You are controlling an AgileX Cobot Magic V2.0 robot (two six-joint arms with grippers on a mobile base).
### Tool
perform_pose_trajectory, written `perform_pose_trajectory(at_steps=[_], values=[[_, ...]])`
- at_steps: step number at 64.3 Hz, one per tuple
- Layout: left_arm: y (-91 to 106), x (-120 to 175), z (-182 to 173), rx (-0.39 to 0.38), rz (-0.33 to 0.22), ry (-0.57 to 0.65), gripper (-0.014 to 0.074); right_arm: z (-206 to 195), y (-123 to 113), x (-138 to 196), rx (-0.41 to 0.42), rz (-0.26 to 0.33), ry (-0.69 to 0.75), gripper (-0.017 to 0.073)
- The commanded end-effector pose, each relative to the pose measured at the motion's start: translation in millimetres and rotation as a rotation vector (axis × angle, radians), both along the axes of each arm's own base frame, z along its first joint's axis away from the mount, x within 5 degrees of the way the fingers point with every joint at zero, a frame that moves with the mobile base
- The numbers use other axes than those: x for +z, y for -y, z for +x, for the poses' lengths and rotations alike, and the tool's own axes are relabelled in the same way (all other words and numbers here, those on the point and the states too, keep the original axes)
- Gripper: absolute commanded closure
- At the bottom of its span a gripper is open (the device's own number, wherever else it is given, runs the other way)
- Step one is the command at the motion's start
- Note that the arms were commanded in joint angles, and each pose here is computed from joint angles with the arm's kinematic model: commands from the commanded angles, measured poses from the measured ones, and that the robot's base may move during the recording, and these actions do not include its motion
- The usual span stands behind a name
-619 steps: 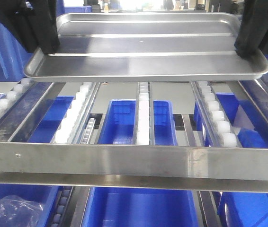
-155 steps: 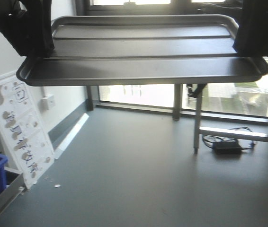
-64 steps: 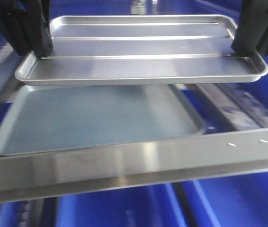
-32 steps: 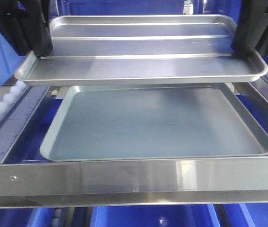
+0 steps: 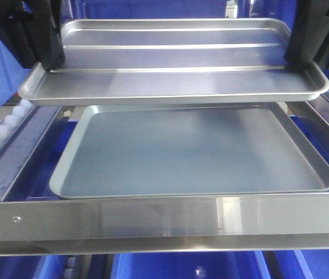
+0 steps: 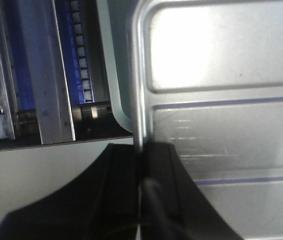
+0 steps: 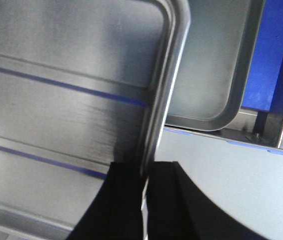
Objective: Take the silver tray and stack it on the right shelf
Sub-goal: 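Position the held tray above the larger grey-blue tray on the shelf, then lower the silver tray onto the grey-blue tray with both grippers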
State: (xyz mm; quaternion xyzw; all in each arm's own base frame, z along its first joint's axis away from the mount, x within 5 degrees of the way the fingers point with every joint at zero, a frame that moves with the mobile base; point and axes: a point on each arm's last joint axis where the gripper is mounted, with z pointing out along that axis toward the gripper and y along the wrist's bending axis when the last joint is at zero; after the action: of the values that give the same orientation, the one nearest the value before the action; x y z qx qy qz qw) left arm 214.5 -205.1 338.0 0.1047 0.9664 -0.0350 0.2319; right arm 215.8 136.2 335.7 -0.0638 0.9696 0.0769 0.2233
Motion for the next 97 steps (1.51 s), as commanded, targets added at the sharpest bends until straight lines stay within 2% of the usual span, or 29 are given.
perform_pose_trajectory(at_steps=[1,33,41,48,56,60,69,81,97], values=[[-1.6,19.3,-5.5,-0.044,-0.043,0.065,0.0694,0.5,0.1,20.7,0.032,0.051,0.122,0.0503],[-1.2,20.5,-3.7,-0.05,-0.045,0.09,0.0694,2.1,-1.2,22.1,0.035,0.066,0.145,0.0503],[0.4,23.2,-2.6,-0.057,-0.063,0.108,0.0694,2.1,-1.1,22.3,0.035,0.065,0.145,0.0503],[3.9,26.4,-0.1,-0.106,-0.081,0.154,0.0694,3.4,-1.0,24.6,0.033,0.071,0.156,0.0503],[7.1,31.4,8.6,-0.112,-0.141,0.217,0.0694,11.0,2.9,31.0,0.022,0.056,0.161,0.0503],[7.1,29.5,15.2,-0.101,-0.153,0.225,0.0694,17.4,7.4,33.2,0.014,0.039,0.16,0.0503],[11.9,14.2,36.5,-0.062,-0.13,0.189,0.0694,34.6,20.0,33.7,-0.036,0.018,0.16,0.0503],[27.1,-19.2,65.8,-0.054,-0.085,0.152,0.0694,64.7,31.8,11.3,-0.07,-0.032,0.124,0.0503],[33.9,-69.3,96.8,-0.028,-0.033,0.087,0.0694,104.2,25.4,-30.7,-0.073,-0.052,0.094,0.0503]])
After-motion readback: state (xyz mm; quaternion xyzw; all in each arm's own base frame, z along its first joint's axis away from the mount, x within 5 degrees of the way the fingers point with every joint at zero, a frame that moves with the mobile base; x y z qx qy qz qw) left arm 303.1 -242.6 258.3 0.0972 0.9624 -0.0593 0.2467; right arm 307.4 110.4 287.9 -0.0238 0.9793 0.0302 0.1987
